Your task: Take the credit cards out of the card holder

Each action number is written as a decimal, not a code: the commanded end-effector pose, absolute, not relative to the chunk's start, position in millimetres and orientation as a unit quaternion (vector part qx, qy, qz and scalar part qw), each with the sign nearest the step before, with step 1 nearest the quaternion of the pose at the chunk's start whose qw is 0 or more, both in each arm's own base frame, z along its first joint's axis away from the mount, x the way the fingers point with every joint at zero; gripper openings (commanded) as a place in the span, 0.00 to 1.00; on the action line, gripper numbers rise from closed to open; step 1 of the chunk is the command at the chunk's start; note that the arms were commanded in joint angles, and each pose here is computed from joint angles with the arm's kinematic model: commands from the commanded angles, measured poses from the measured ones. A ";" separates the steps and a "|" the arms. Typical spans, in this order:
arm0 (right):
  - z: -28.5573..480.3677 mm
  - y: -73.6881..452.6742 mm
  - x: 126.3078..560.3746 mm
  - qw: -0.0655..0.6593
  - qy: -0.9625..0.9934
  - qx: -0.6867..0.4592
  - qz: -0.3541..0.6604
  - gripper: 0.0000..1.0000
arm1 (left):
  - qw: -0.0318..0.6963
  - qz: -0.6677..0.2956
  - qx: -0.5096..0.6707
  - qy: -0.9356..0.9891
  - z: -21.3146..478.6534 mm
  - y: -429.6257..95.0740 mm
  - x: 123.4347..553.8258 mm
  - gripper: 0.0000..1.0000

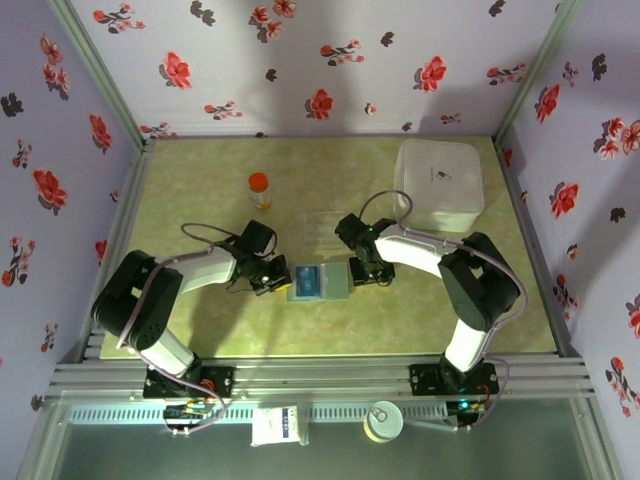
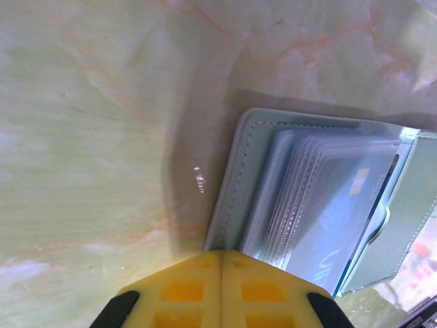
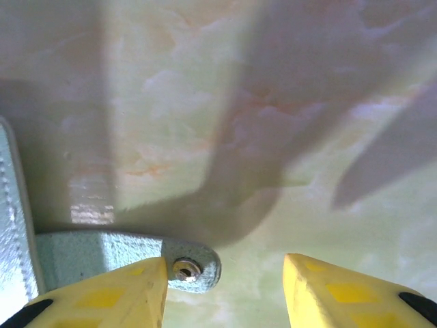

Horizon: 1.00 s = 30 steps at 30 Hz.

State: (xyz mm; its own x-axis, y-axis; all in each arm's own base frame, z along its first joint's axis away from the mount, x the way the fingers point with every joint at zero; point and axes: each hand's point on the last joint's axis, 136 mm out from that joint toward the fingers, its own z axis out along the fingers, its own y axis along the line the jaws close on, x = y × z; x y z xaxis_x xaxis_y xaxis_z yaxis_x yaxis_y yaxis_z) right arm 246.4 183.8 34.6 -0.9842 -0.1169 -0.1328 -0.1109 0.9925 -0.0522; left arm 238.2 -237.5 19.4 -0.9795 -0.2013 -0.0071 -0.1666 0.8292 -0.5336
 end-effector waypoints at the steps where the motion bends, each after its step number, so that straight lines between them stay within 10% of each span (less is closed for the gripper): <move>1: 52.3 172.5 240.7 0.072 0.996 -0.051 -0.029 0.50 | 0.022 -0.273 -0.097 0.957 16.3 -242.1 235.5 0.00; 30: 79.2 285.1 248.8 0.079 0.964 -0.015 0.253 0.46 | 0.069 -0.265 -0.086 0.958 46.4 -242.0 249.0 0.05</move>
State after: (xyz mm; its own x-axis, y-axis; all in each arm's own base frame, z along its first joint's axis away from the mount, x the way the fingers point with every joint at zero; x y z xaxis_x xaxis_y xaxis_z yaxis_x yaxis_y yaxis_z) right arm 249.6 269.4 81.9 -0.9839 -0.0048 -0.1787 -0.0811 0.9029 0.4221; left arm 243.4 -240.9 30.7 -0.9779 -0.2038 -0.0470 -0.1507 0.8424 -0.5173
